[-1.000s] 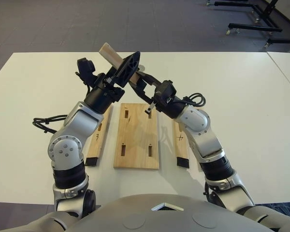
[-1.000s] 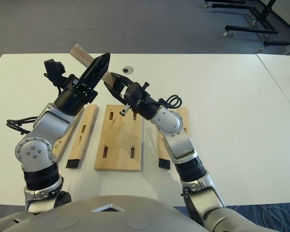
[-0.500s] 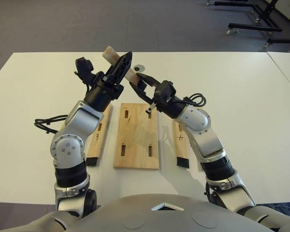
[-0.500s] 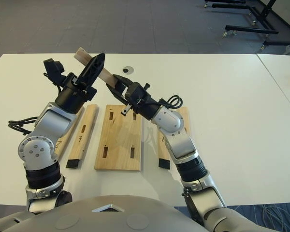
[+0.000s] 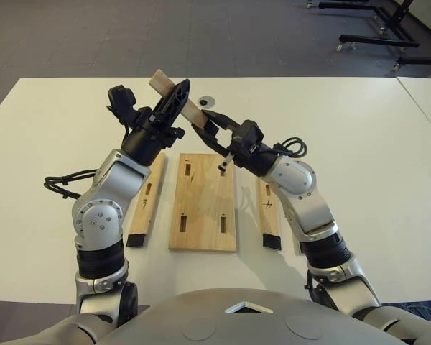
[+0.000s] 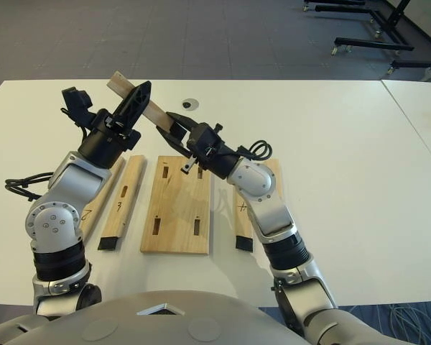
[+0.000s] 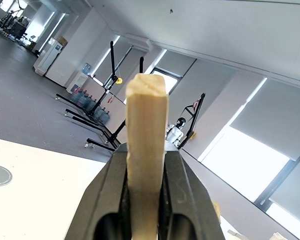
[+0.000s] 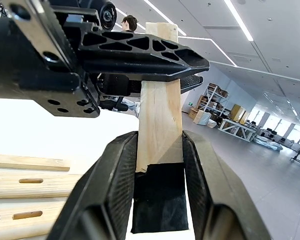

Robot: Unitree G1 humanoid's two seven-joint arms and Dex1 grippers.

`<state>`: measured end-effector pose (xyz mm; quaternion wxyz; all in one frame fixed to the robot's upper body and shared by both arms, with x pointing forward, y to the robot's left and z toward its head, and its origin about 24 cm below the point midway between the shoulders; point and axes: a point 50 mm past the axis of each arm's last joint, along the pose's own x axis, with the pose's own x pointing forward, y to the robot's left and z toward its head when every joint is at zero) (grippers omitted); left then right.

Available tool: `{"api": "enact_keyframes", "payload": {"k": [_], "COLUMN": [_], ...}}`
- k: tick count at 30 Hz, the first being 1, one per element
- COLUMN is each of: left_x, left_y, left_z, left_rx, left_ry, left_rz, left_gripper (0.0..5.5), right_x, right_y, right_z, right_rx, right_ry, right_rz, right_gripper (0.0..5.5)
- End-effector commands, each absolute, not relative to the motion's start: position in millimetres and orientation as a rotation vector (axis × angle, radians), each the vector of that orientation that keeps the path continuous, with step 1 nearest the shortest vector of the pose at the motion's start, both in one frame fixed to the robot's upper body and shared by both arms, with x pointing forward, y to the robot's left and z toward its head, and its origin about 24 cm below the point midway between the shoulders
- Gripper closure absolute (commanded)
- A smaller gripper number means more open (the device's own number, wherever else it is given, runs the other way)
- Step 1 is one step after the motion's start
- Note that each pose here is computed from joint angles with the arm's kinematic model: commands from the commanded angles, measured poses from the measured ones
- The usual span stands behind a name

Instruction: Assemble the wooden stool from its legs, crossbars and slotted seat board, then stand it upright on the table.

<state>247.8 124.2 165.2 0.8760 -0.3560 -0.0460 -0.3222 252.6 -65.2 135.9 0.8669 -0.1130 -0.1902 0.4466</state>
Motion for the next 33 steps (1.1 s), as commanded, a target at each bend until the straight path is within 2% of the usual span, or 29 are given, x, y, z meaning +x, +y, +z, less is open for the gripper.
{"api": "enact_keyframes", "payload": {"k": [1,3,4,10,13,15,18,20,25,29,33], "left_x": [245.4,245.7,245.9,248.3,249.6,250.3,251.2,250.0,236.1,227.6,218.3], "left_y": [121.8,122.7,123.1,127.0,131.0,136.5,145.1,151.7,162.8,180.1,202.3], "left_z": [164.3,163.6,163.4,163.1,160.0,158.7,157.7,153.4,147.3,147.2,130.9], "left_rx": [-0.749,-0.751,-0.749,-0.735,-0.709,-0.690,-0.628,-0.515,-0.320,-0.162,-0.032], "left_ry": [-0.105,-0.108,-0.109,-0.122,-0.116,-0.121,-0.132,-0.123,-0.117,-0.111,-0.081], "left_rz": [-0.702,-0.698,-0.696,-0.665,-0.631,-0.598,-0.546,-0.494,-0.439,-0.414,-0.353], "left_gripper": [5.10,5.10,5.10,5.11,5.11,5.11,5.11,5.11,5.11,5.11,5.11], "right_x": [255.6,257.1,257.8,255.9,255.5,251.0,252.0,259.7,276.0,271.8,264.0], "right_y": [-67.7,-69.9,-70.9,-80.0,-93.3,-101.2,-112.2,-118.0,-130.6,-140.3,-140.8], "right_z": [140.1,139.6,139.8,143.1,155.1,168.9,190.7,191.6,166.6,152.5,150.9], "right_rx": [-0.246,-0.242,-0.234,-0.139,-0.024,0.153,0.282,0.287,0.236,0.199,0.231], "right_ry": [-0.394,-0.384,-0.380,-0.325,-0.303,-0.263,-0.285,-0.280,-0.206,-0.181,-0.209], "right_rz": [0.935,0.918,0.914,0.956,0.965,1.038,1.054,0.975,0.676,0.537,0.498], "right_gripper": [4.20,4.20,3.83,2.59,2.06,1.63,1.02,0.99,0.99,0.99,0.99]}}
